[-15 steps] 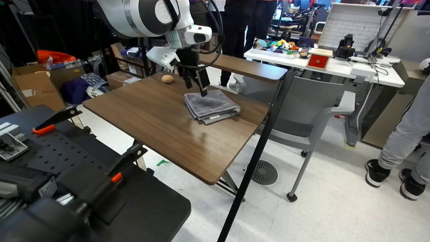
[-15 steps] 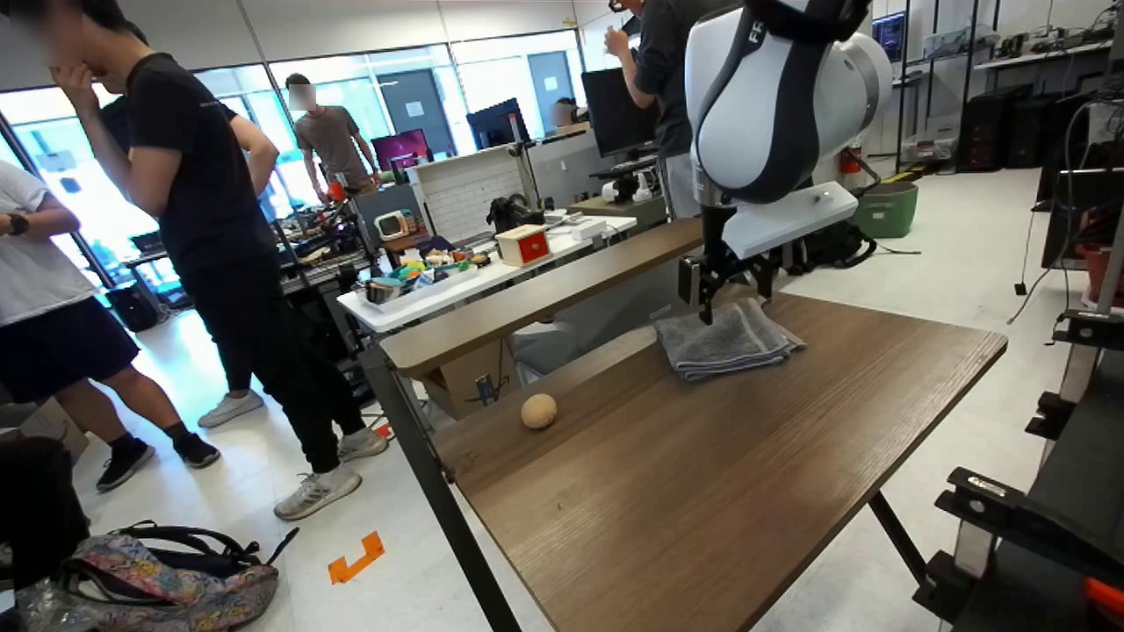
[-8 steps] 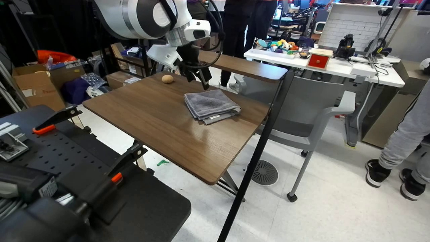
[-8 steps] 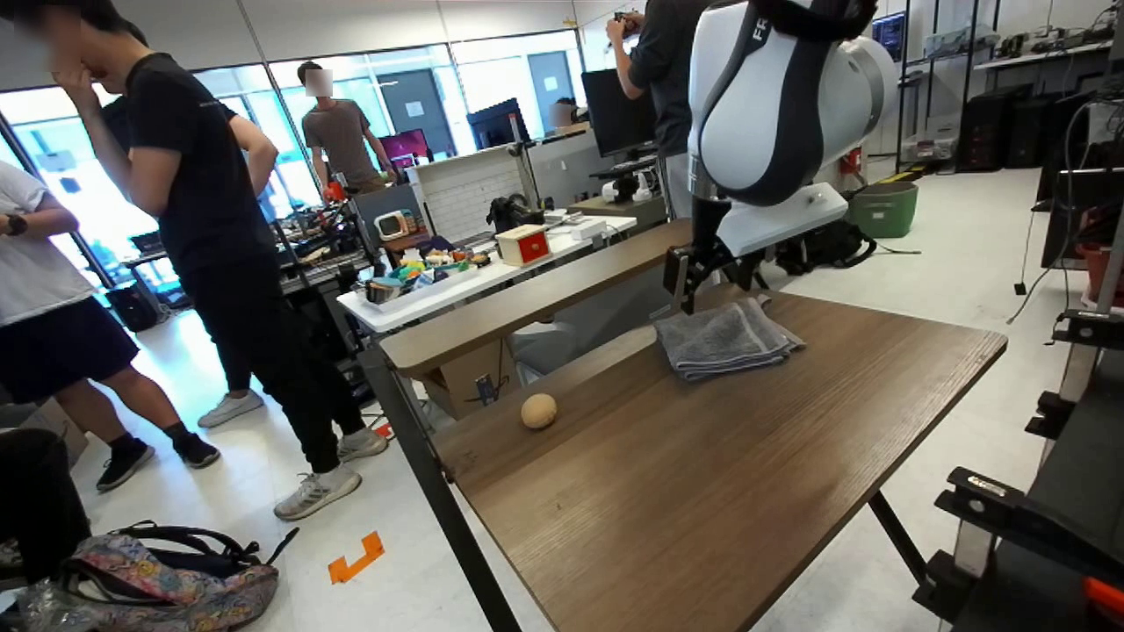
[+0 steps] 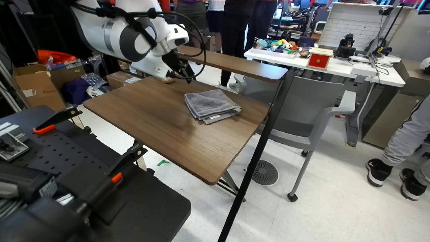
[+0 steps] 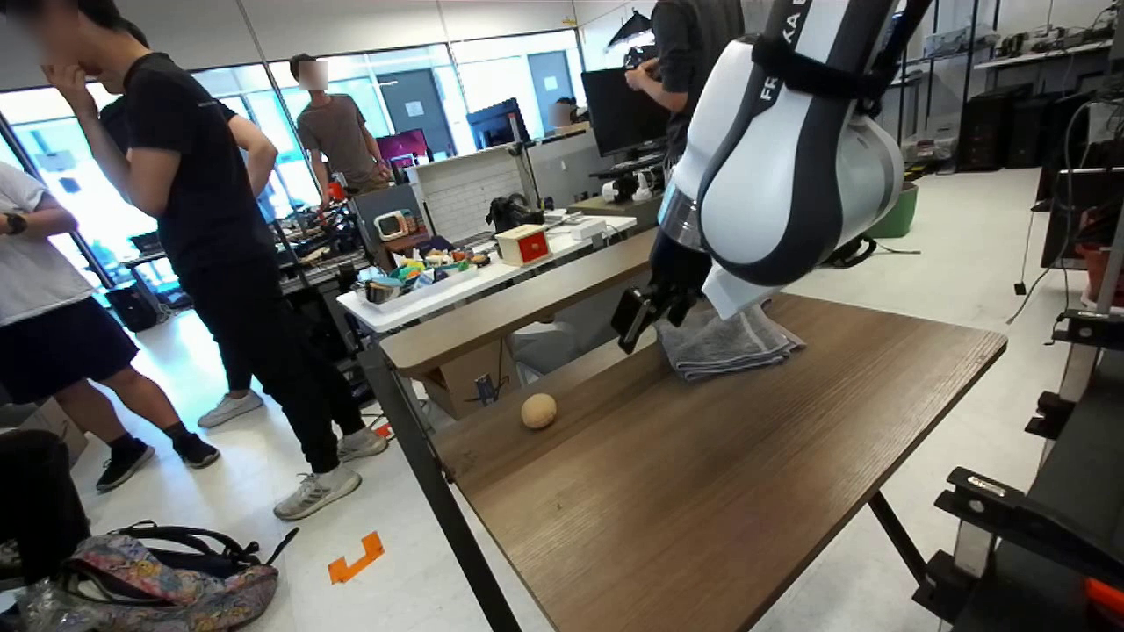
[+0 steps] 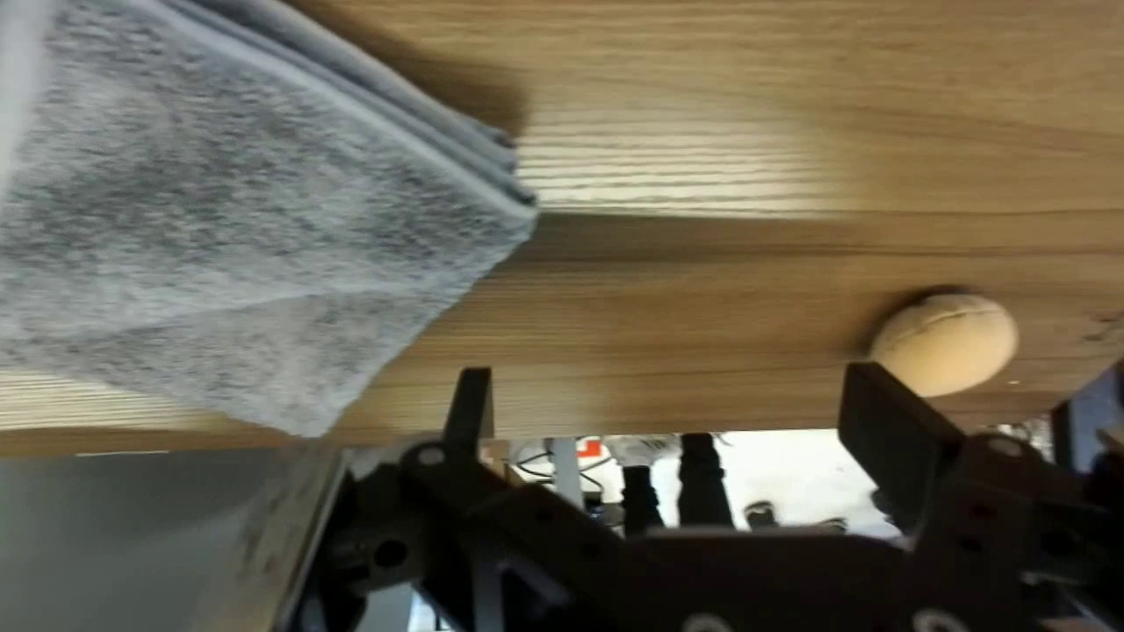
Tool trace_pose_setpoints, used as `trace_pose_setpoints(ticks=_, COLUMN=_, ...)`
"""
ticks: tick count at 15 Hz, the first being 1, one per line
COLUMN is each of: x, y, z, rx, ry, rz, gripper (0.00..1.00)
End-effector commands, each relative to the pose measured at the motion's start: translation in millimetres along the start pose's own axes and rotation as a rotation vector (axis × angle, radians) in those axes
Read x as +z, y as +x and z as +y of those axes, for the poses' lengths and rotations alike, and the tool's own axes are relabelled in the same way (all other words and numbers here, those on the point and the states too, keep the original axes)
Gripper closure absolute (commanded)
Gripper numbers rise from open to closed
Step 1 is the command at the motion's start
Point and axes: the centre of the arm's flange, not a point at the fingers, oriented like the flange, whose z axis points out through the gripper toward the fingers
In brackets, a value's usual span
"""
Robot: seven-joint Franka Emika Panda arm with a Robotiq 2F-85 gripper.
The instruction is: Use the towel to wipe the table
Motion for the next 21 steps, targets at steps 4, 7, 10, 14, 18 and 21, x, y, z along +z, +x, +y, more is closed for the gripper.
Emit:
trace_pose_setpoints(ticks=4, x=18, y=-25, z=-35, rx=-0.115, ry=0.121, rz=0.023, gripper=0.00)
trace_pose_setpoints(ticks=7, x=19, y=-26, z=-32, rx=-0.115, ry=0.116, rz=0.021, gripper=0.00)
trace_pose_setpoints(ticks=10, x=18, y=-24, z=-33, rx=-0.122, ry=0.129, rz=0.034, gripper=0.00)
trace_pose_setpoints(ticks=14, x=33, y=-14, z=-48, rx=-0.132, ry=0.167, rz=0.065, gripper=0.00)
trace_pose_setpoints(ticks=18, x=53, y=4, z=-69, rx=-0.122, ry=0.190, rz=0.100, gripper=0.00)
trace_pose_setpoints(ticks=21, x=76, y=16, z=-81, rx=-0.121, ry=0.168, rz=0.119, gripper=0.00)
